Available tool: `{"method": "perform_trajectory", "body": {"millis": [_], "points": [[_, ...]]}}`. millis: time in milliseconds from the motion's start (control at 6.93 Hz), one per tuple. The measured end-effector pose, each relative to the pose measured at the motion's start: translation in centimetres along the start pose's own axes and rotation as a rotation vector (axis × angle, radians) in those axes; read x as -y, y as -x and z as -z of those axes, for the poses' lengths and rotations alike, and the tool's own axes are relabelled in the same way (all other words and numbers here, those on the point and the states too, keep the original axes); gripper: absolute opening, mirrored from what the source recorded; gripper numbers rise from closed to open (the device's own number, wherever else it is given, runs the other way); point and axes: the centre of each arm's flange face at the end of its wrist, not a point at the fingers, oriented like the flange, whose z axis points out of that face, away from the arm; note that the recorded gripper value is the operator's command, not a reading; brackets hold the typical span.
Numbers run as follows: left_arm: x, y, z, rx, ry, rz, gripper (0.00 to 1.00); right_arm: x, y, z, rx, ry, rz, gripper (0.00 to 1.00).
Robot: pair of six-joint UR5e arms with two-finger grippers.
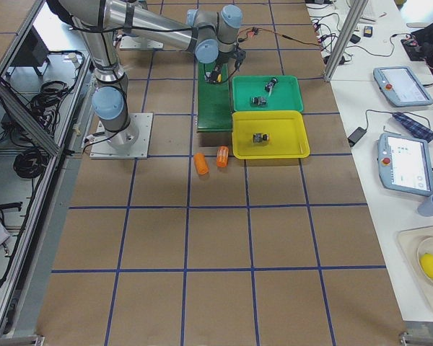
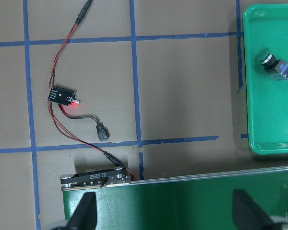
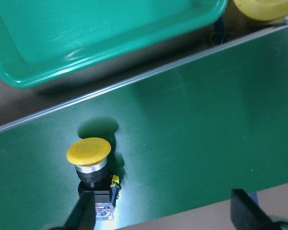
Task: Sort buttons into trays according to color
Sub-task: 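Move the right gripper back to the belt and grasp the last yellow button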
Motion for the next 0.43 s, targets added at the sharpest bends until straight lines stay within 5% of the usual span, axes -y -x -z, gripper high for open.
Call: {"method": "perform_trajectory", "body": {"millis": [433], "points": [[0.3, 0.1, -0.2, -0.002, -0.009, 0.001, 1.00, -0.2, 1.1, -2.4, -0.005, 0.008, -0.003, 1.00]]}}
